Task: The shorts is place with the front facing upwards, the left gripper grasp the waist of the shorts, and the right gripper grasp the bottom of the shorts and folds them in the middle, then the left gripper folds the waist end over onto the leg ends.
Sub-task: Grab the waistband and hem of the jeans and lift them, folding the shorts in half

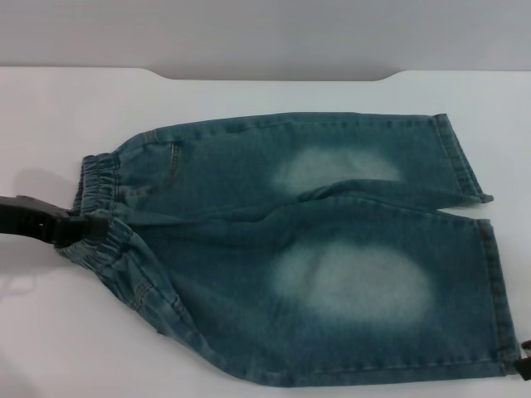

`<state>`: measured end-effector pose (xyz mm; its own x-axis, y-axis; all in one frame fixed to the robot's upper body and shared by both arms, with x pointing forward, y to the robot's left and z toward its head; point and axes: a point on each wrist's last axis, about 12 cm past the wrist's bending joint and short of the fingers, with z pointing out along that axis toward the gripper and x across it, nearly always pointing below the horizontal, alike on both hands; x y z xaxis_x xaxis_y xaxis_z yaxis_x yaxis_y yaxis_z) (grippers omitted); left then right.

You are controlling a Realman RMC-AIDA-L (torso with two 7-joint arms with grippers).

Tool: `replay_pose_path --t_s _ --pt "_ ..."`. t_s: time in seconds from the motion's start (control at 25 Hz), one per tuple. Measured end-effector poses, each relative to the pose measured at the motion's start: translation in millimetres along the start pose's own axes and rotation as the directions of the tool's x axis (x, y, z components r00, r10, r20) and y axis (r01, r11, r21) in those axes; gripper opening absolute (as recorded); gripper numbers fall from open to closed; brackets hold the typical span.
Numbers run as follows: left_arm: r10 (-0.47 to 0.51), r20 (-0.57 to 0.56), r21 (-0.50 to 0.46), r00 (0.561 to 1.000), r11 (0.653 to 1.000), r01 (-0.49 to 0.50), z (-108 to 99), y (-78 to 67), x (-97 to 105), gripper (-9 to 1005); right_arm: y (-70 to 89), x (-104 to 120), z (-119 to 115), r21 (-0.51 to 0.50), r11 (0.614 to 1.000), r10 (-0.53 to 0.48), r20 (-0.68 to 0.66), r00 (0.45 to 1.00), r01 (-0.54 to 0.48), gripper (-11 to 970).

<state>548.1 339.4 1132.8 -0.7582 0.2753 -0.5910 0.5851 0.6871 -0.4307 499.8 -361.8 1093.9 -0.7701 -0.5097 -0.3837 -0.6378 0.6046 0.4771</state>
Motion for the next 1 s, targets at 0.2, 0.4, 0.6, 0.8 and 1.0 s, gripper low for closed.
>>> replay_pose_path --t_s 0.2,0.4,0.6,0.8,1.0 --pt "0.011 -0.013 0.000 1.000 1.000 -0.011 1.2 -0.6 -1.3 38 -1.4 1.3 -2.7 0.011 1.000 0.013 0.001 1.000 -0.013 430" --pt "0.011 -0.016 -0.001 1.000 1.000 -0.011 1.4 -0.6 -2.0 40 -1.5 -1.9 -2.8 0.013 1.000 0.008 0.003 1.000 -0.008 429" --pt "0.015 -0.015 -0.003 1.000 1.000 -0.015 0.9 -0.7 -3.3 39 -1.5 -4.3 0.3 0.012 1.000 0.002 0.000 1.000 -0.002 429" --pt "0.019 -0.013 -0.004 1.000 1.000 -0.019 0.7 -0.9 -5.8 38 -1.3 -4.7 1.1 0.010 1.000 0.002 -0.002 1.000 -0.002 428" --pt "0.022 -0.012 -0.003 1.000 1.000 -0.022 1.0 -1.2 -7.5 39 -1.1 -4.9 1.8 0.009 1.000 0.010 -0.002 1.000 -0.010 427"
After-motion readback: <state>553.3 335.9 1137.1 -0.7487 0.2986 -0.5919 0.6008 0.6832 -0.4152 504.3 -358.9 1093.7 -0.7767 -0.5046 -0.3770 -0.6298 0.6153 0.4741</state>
